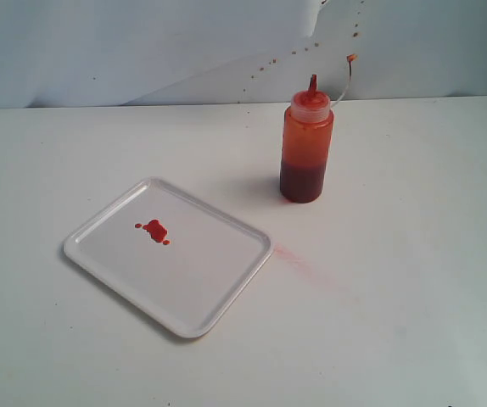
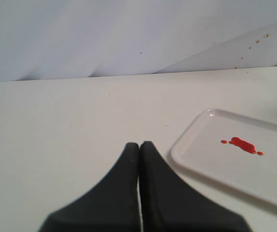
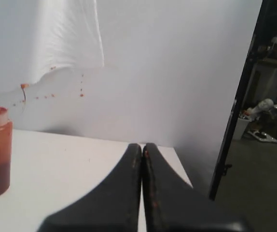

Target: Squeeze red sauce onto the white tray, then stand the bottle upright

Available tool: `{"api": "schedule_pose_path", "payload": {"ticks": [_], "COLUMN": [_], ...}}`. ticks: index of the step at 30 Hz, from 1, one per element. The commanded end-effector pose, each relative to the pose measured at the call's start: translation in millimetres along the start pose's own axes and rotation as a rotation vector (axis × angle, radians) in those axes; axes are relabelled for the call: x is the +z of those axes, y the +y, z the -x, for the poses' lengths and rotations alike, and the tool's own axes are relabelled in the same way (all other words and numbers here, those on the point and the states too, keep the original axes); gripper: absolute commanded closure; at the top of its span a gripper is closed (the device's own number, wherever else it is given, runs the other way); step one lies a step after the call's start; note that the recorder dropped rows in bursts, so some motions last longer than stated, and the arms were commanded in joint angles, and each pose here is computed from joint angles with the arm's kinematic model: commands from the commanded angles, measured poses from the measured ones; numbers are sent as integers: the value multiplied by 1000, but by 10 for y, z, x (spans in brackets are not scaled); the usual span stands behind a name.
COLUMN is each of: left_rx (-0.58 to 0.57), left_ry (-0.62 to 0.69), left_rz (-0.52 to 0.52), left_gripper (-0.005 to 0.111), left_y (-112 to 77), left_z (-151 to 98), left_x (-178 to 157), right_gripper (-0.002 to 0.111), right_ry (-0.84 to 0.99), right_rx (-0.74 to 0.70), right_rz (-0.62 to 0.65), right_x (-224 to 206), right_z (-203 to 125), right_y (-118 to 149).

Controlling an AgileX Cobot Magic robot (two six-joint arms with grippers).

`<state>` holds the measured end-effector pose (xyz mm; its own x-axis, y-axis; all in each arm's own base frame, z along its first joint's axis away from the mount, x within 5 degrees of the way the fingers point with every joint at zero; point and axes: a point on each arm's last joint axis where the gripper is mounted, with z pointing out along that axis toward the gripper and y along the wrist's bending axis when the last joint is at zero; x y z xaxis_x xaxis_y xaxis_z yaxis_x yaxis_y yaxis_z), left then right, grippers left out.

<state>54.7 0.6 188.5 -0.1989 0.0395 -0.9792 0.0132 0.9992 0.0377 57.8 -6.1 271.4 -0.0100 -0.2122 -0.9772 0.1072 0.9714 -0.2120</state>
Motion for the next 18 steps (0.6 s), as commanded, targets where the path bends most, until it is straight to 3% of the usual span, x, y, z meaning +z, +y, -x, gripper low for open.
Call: {"api": "schedule_pose_path", "payload": {"ticks": [1, 14, 18], "left_rx": [-1, -1, -1], "left_ry": [-3, -3, -3], "left_rz": [3, 3, 3], "left_gripper": [107, 107, 107], "left_y": [1, 1, 1], "left_z": [-10, -10, -10], "left_x": [2, 2, 2], "right_gripper": [108, 108, 108], "right_ry": [76, 174, 202], "right_rx": [0, 117, 117], "right_rz": [5, 16, 20], "right_x": [35, 74, 69], "right_z": [-246, -752, -779], "right_y": [45, 155, 161]}}
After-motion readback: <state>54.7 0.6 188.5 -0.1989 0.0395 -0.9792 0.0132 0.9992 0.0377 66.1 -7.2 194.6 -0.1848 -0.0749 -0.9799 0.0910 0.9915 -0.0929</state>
